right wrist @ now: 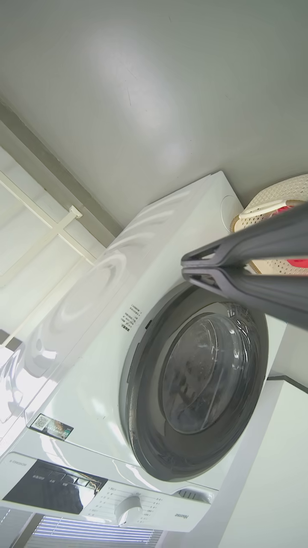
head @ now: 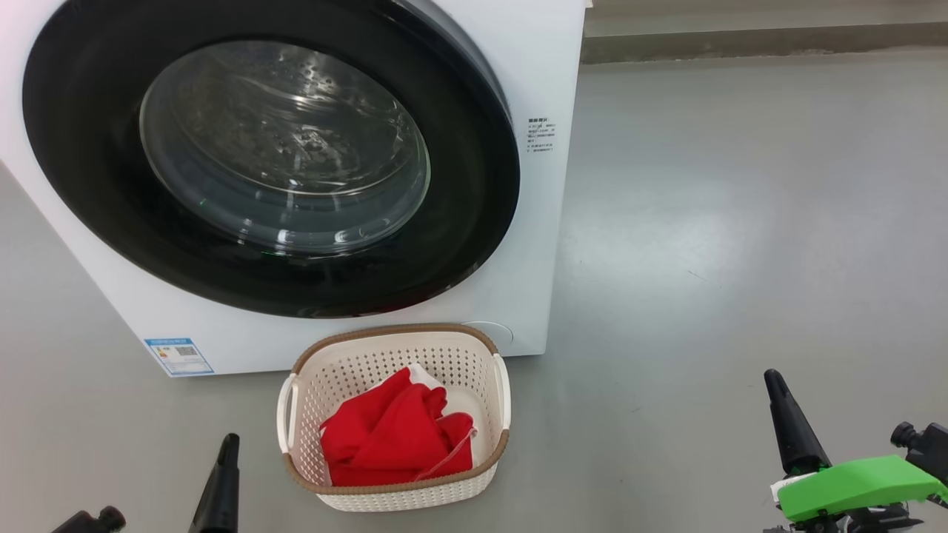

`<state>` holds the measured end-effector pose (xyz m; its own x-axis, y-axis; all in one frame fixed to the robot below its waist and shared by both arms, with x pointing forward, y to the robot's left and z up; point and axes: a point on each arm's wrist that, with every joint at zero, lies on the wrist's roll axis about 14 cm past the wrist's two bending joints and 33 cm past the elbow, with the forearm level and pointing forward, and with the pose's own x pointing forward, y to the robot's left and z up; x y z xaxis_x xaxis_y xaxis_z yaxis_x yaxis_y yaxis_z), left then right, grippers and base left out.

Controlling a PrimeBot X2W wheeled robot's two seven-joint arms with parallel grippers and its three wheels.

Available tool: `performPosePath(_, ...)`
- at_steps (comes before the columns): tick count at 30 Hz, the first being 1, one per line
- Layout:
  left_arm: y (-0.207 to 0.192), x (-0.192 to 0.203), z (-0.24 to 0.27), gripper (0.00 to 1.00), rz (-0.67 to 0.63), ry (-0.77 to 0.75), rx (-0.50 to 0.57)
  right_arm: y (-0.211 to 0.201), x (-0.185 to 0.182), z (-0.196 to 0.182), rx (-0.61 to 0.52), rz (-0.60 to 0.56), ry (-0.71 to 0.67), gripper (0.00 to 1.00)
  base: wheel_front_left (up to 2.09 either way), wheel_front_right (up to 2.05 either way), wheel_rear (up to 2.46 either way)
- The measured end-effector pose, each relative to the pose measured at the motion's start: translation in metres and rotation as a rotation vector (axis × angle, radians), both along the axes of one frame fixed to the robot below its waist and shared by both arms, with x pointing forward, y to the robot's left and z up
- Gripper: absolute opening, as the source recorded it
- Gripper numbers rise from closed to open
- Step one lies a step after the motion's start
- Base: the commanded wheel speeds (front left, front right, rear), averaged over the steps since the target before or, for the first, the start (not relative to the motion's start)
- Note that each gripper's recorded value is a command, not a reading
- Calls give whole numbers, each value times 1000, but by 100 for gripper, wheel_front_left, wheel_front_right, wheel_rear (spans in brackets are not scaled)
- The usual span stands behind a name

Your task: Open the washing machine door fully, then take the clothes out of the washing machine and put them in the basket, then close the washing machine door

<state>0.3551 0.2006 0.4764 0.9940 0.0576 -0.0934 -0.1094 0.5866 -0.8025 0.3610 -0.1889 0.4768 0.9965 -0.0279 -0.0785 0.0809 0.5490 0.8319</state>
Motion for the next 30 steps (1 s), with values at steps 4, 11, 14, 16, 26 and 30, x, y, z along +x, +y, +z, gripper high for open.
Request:
performPosePath(4, -1, 5, 4, 0, -1, -11, -47, -2, 1, 0, 49, -8, 2, 0, 0, 0, 0)
performPosePath(11, -3, 6, 1, 0, -3, -2, -128, -5, 0, -4, 121, -20, 14, 0, 0, 0, 0)
performPosePath(14, -3, 6, 0, 0, -6, 2, -162, -7, 0, -4, 155, -26, 16, 0, 0, 0, 0)
performPosePath(16, -4, 6, -1, 0, -3, 3, -186, -7, 2, -4, 177, -26, 15, 0, 0, 0, 0)
performPosePath(26, -7, 12, 1, 0, -11, -1, -314, -8, 4, -4, 296, -30, 16, 0, 0, 0, 0)
performPosePath(30, -8, 12, 0, 0, -11, 1, -361, -8, 6, -3, 334, -31, 15, 0, 0, 0, 0)
